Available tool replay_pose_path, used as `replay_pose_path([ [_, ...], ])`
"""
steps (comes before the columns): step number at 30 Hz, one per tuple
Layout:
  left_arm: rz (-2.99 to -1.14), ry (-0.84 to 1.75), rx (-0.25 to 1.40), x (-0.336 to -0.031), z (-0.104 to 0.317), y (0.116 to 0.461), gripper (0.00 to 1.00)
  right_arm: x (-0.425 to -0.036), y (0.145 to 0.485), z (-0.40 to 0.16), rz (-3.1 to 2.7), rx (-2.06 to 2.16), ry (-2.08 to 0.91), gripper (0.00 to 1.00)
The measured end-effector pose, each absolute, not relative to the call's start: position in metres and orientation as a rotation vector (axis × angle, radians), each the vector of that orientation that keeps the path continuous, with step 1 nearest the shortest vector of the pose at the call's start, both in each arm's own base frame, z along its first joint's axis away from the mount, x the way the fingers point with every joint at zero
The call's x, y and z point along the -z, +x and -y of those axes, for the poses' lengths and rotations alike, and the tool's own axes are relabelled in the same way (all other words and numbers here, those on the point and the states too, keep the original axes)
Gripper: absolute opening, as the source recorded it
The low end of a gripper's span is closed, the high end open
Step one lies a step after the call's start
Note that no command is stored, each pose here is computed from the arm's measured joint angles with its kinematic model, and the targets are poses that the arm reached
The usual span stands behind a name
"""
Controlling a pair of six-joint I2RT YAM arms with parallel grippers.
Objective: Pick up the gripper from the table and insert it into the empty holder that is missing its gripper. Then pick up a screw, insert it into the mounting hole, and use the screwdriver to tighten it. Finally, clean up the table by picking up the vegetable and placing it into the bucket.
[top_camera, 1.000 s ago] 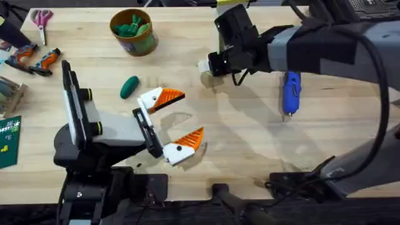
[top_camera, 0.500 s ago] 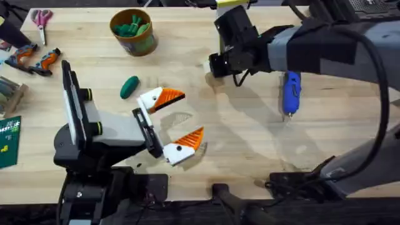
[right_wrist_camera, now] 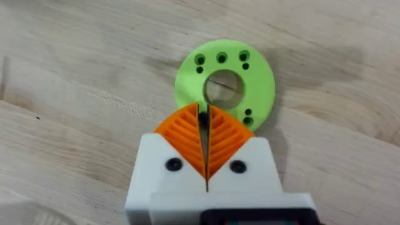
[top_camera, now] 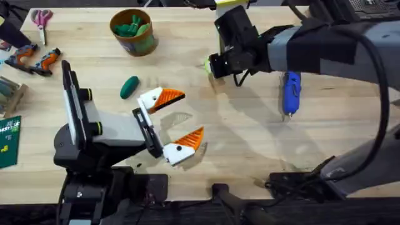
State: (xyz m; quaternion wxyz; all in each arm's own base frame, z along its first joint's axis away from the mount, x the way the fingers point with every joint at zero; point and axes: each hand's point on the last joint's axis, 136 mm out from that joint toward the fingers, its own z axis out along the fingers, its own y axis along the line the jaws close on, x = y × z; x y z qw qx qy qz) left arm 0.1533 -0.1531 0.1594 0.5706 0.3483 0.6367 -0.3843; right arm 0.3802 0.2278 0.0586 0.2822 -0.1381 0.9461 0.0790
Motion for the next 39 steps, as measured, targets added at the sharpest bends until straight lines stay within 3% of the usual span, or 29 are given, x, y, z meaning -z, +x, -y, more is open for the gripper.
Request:
replay_pose_path([
  [19,-1.494,0.817,0.902,-0.159,0.153,0.153,0.987,-0.061,0.383,-0.224,-2.499,-0.136,-0.504,0.007],
  [29,-1.494,0.817,0.902,-0.159,0.153,0.153,0.986,-0.083,0.382,-0.222,-2.552,-0.087,-0.549,0.007],
  [37,-1.494,0.817,0.902,-0.159,0.153,0.153,0.987,-0.132,0.387,-0.226,-2.494,-0.113,-0.541,0.007],
  [38,-1.494,0.817,0.902,-0.159,0.153,0.153,0.987,-0.175,0.377,-0.222,-2.426,-0.145,-0.527,0.007],
  [39,-1.494,0.818,0.902,-0.159,0.153,0.153,0.987,-0.182,0.373,-0.222,-2.415,-0.151,-0.53,0.007],
])
